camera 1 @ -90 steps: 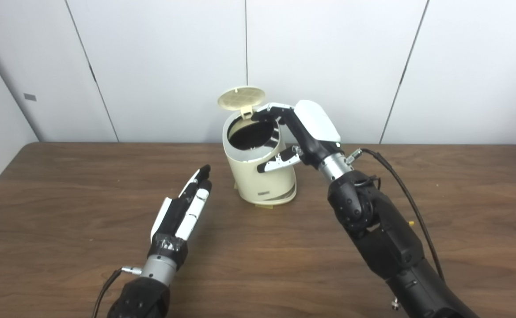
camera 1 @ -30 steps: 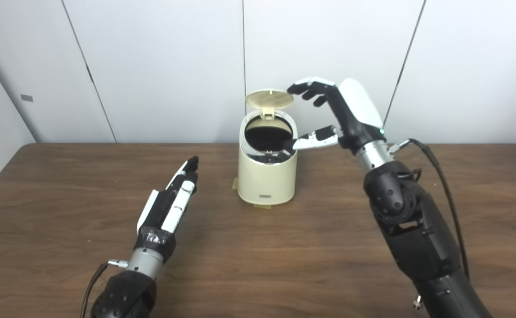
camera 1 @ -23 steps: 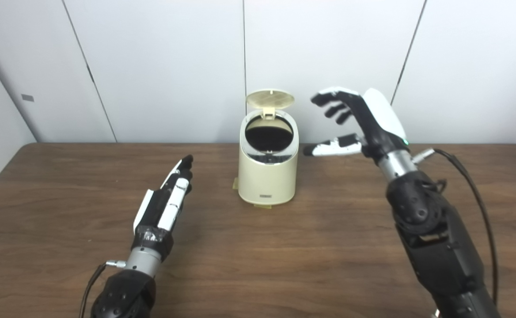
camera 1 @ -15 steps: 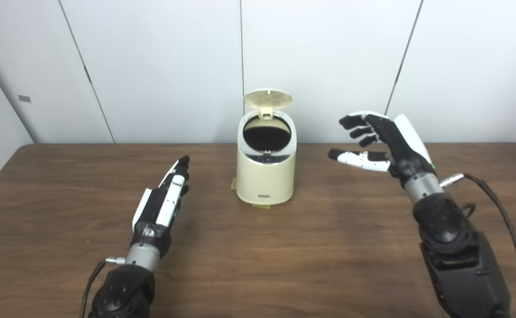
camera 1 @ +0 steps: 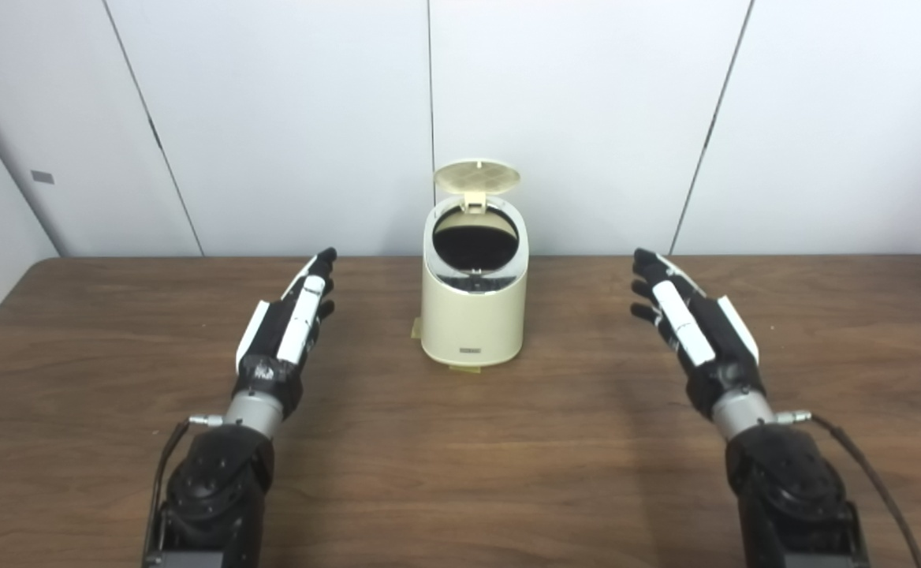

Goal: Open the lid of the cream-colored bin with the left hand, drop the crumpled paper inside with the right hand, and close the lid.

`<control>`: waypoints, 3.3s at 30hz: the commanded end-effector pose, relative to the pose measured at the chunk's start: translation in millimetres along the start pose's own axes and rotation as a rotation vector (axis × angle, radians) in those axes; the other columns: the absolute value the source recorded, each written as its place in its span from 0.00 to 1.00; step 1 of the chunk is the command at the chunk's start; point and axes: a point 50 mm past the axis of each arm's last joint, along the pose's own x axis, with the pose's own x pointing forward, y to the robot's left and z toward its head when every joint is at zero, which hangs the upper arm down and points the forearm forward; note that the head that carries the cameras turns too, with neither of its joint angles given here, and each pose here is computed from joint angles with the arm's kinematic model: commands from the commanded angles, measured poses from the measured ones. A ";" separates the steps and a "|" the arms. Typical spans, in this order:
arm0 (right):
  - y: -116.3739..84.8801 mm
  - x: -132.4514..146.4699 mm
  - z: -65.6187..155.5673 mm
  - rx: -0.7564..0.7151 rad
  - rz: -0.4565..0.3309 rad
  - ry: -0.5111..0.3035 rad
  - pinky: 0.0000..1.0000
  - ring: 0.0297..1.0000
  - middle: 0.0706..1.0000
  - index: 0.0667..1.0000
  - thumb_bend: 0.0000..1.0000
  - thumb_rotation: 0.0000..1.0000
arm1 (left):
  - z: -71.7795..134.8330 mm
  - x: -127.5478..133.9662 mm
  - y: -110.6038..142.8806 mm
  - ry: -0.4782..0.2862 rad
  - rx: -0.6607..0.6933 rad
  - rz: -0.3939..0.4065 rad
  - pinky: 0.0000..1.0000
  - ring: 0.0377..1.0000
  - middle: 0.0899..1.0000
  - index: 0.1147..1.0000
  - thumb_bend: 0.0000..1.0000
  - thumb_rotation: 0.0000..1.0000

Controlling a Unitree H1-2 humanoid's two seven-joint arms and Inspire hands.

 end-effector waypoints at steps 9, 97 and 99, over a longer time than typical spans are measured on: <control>13.8 -14.3 -14.4 -0.065 -0.033 -0.023 0.88 0.93 0.94 0.92 0.55 1.00 | 55.1 49.5 3.6 -0.117 0.012 -0.020 0.99 0.99 0.98 0.94 0.57 0.82; 16.2 -41.7 -24.2 -0.253 -0.050 0.008 0.83 0.91 0.89 0.97 0.54 1.00 | 104.8 83.9 -80.3 -0.523 1.490 -0.359 0.91 0.98 0.92 0.75 0.53 1.00; 15.2 -43.0 -23.5 -0.274 -0.057 0.011 0.86 0.91 0.89 0.97 0.55 1.00 | 100.3 83.2 -81.0 -0.498 1.503 -0.380 0.93 0.99 0.94 0.77 0.53 1.00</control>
